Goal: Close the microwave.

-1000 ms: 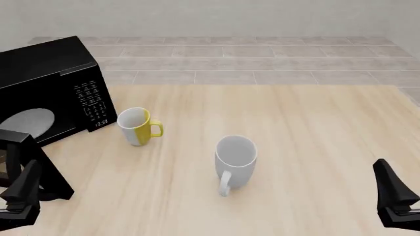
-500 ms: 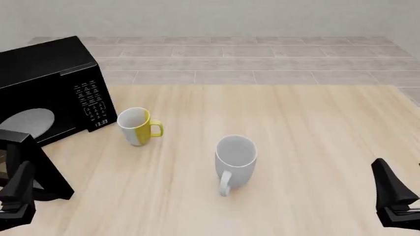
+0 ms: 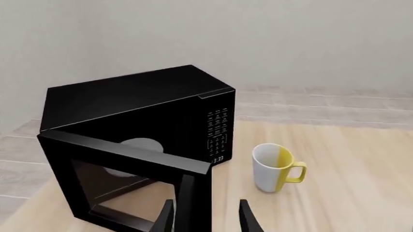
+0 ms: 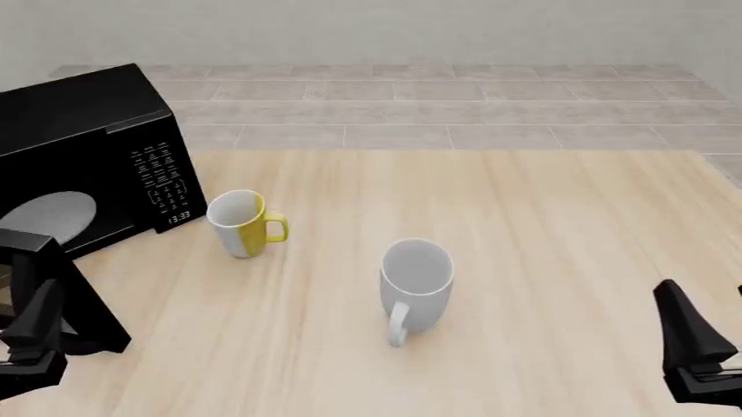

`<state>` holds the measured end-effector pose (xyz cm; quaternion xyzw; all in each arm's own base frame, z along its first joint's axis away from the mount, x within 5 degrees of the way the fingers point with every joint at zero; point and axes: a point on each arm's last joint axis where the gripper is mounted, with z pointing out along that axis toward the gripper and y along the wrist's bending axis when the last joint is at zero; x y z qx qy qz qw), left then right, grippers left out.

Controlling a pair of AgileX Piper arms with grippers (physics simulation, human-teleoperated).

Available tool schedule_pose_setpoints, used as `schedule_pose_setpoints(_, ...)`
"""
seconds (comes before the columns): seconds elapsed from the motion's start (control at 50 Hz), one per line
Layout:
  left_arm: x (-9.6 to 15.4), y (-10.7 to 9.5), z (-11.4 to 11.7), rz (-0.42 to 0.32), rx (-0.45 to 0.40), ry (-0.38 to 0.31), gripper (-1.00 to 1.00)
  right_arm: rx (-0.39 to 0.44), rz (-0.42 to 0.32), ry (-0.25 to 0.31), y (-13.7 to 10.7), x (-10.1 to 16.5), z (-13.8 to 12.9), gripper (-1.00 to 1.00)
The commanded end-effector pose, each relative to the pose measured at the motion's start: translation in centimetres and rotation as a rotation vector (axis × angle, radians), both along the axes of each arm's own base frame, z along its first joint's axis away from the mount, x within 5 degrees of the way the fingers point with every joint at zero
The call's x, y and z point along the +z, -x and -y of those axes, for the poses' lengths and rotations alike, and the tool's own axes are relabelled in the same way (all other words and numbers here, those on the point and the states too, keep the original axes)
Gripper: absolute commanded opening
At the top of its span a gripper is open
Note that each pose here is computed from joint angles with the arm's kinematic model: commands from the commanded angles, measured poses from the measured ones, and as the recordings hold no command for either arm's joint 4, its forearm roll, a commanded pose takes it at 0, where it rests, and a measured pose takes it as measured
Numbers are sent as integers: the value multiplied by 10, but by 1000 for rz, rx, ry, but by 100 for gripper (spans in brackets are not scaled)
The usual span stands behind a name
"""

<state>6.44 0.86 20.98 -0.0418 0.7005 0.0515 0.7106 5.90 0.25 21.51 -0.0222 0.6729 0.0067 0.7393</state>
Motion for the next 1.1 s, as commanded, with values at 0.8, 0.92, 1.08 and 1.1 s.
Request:
schedule_pose_setpoints(0.8, -12, -53, -9, -113, 16, 65, 100, 17, 19, 33, 4, 4, -1, 100)
schedule_pose_setpoints(0.92, -16, -59, -7, -131, -1, 90, 100, 17, 18, 33, 4, 3, -1, 100)
schedule_pose_setpoints(1.08, -17, -61, -9, -129, 11, 93, 100, 21, 19, 32, 4, 3, -1, 100)
schedule_pose_setpoints(1.1, -17, -60, -9, -130, 13, 108, 100, 21, 18, 32, 4, 3, -1, 100)
